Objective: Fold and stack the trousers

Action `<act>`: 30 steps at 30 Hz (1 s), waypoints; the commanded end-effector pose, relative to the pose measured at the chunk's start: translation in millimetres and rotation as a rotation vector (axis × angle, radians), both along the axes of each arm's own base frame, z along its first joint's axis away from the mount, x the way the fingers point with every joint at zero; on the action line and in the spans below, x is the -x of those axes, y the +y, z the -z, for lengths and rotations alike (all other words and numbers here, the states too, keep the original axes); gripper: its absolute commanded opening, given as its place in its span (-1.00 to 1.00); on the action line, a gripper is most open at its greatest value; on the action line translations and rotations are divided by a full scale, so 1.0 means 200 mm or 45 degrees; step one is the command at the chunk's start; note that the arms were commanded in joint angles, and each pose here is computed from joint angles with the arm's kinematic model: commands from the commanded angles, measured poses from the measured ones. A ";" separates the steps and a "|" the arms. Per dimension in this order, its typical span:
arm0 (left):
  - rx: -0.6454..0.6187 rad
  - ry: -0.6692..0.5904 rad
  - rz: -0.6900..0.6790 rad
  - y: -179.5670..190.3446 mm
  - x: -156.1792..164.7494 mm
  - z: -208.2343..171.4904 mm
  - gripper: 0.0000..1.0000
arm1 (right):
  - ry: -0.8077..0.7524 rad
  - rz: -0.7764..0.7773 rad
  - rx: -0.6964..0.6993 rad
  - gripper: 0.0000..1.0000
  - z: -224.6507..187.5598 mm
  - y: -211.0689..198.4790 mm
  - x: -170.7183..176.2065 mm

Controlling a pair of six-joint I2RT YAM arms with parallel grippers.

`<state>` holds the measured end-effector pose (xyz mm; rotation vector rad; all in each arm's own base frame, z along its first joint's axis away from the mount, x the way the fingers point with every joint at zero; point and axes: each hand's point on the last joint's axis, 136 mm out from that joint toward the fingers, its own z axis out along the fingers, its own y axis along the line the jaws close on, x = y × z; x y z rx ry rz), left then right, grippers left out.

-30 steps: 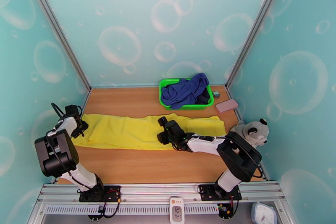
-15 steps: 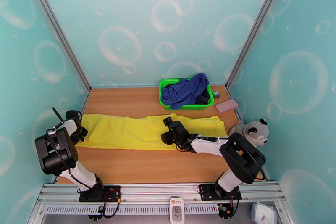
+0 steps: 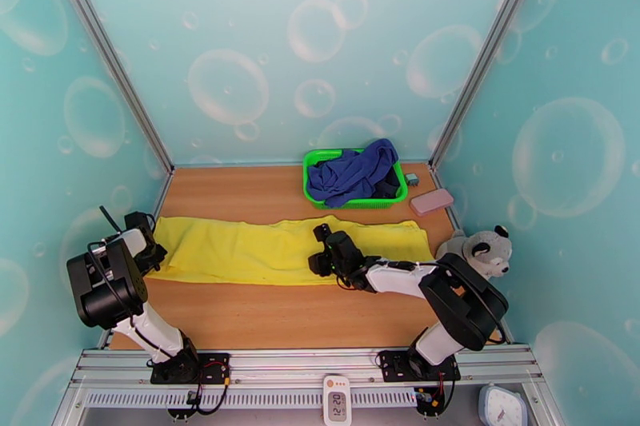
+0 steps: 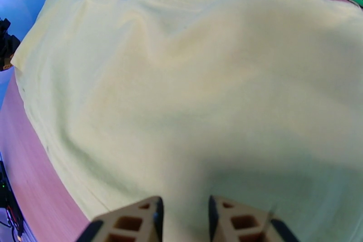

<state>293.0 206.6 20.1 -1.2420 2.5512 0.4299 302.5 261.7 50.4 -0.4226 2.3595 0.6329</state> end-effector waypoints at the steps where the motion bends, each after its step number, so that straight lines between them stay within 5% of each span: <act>1: 0.040 0.037 -0.003 -0.02 0.03 0.07 -0.65 | -0.014 0.049 -0.067 -0.33 -0.07 -0.02 -0.03; 8: -0.034 -0.064 -0.024 0.03 0.01 -0.06 -1.00 | 0.013 0.169 -0.183 -0.33 -0.05 -0.23 -0.01; 30: -0.296 -0.220 -0.187 0.24 0.11 -0.38 -1.00 | 0.265 0.589 -0.128 -0.31 0.25 -0.68 0.05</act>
